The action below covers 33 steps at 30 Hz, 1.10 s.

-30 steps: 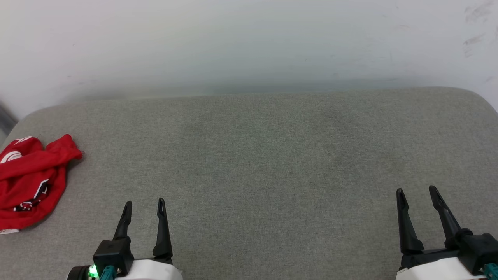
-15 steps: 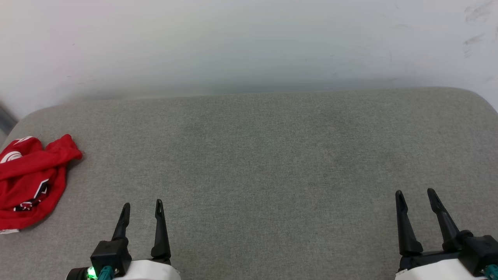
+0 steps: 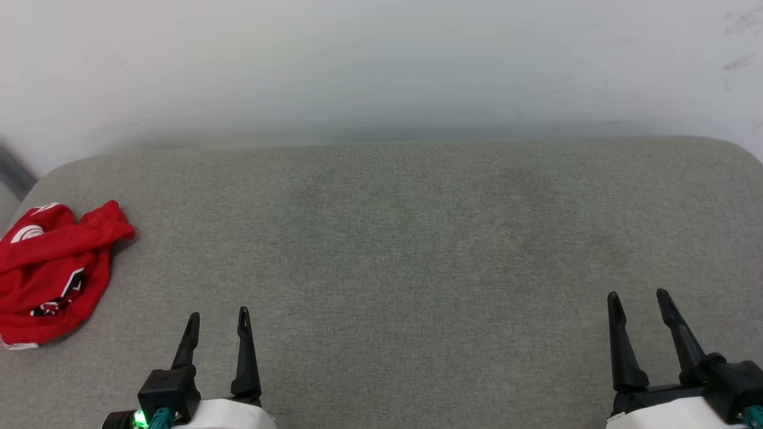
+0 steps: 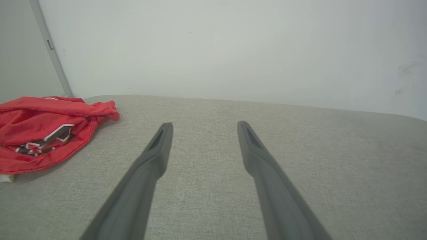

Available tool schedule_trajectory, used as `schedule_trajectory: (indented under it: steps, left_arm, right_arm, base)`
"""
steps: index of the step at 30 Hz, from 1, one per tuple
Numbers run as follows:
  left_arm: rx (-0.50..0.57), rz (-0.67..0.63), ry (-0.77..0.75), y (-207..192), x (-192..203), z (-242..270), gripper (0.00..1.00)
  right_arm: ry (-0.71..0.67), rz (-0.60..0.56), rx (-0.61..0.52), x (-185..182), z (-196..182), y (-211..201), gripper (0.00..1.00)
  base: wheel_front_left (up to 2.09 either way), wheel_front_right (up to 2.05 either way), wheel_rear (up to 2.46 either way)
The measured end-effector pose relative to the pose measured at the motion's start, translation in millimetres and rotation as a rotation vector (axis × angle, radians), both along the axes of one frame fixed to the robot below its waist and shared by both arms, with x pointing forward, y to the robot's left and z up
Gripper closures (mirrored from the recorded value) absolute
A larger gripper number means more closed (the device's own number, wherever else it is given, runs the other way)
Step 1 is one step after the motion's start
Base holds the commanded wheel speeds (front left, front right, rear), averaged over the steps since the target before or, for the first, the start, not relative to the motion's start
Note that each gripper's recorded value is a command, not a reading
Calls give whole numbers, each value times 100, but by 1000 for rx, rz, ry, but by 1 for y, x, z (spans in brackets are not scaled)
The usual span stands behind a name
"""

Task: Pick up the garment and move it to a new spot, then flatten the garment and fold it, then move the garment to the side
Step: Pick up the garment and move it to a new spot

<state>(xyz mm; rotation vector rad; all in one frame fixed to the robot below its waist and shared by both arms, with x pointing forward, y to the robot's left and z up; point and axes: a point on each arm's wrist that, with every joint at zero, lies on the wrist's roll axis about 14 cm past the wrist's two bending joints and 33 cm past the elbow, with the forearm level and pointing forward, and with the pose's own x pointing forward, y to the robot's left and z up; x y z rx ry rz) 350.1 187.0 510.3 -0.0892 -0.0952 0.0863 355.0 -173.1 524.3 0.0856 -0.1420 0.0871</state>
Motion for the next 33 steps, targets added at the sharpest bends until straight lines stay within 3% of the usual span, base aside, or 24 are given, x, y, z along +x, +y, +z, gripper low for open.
schedule_trajectory:
  steps: [14, 33]
  left_arm:
    - [5, 137, -2, 42, -25, 1, 0]
    - [5, 433, 0, 117, -100, 1, 0]
  right_arm:
    - [-1, 122, -6, 14, 0, 39, 0]
    - [2, 392, -17, 28, -2, 130, 0]
  base:
    - [0, 0, 0]
    - [0, 0, 0]
